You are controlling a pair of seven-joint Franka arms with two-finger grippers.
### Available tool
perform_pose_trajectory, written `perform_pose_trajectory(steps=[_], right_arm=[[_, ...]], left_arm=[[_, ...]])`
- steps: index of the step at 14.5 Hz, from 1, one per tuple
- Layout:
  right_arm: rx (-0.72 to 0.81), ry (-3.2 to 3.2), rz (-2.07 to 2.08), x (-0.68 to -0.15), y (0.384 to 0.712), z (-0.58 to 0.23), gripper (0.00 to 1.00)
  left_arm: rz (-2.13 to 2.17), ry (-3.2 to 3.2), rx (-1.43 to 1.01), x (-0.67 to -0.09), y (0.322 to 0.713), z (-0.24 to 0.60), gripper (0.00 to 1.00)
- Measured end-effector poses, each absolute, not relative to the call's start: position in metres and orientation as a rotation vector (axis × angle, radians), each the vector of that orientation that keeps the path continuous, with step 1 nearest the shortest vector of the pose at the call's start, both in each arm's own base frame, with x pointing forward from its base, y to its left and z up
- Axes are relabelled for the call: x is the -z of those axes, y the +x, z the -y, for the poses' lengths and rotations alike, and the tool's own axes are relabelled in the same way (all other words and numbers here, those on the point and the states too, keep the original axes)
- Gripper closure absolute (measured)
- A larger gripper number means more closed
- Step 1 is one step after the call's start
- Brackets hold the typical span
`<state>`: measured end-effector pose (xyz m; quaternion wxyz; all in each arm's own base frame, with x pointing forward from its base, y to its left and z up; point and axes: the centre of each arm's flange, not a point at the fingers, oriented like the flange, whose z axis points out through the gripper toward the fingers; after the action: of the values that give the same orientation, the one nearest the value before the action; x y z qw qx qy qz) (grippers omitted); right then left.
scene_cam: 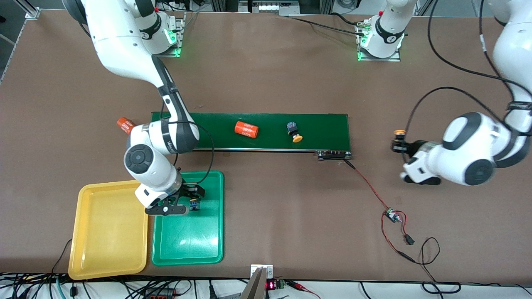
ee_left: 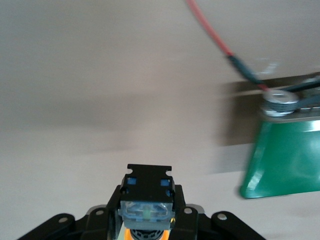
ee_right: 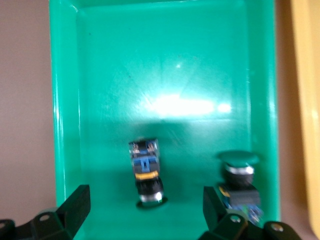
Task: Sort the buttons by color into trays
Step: 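Move the right gripper to the belt while the left gripper withdraws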
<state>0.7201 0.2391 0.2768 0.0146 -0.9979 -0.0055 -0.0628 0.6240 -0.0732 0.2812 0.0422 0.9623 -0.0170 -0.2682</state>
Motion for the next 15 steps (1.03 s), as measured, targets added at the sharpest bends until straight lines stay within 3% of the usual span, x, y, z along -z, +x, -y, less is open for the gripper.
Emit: perform_pose_trajectory(steps=[6, 12, 15], right_arm=[[0.151, -3.108, -0.061, -0.348, 0.712, -0.23, 0.0], [0.089, -3.138, -0.154, -0.406, 0.705, -0.187, 0.0], [0.096, -3.151, -0.164, -0.408, 0.706, -0.18, 0.0]], left_arm=[[0.076, 2.979, 0.803, -0.27, 0.592, 0.225, 0.59], [0.129, 2.979, 0.789, -0.231, 0.566, 0.265, 0.59], [0.056, 2.987, 0.798, -0.223, 0.568, 0.259, 0.41]])
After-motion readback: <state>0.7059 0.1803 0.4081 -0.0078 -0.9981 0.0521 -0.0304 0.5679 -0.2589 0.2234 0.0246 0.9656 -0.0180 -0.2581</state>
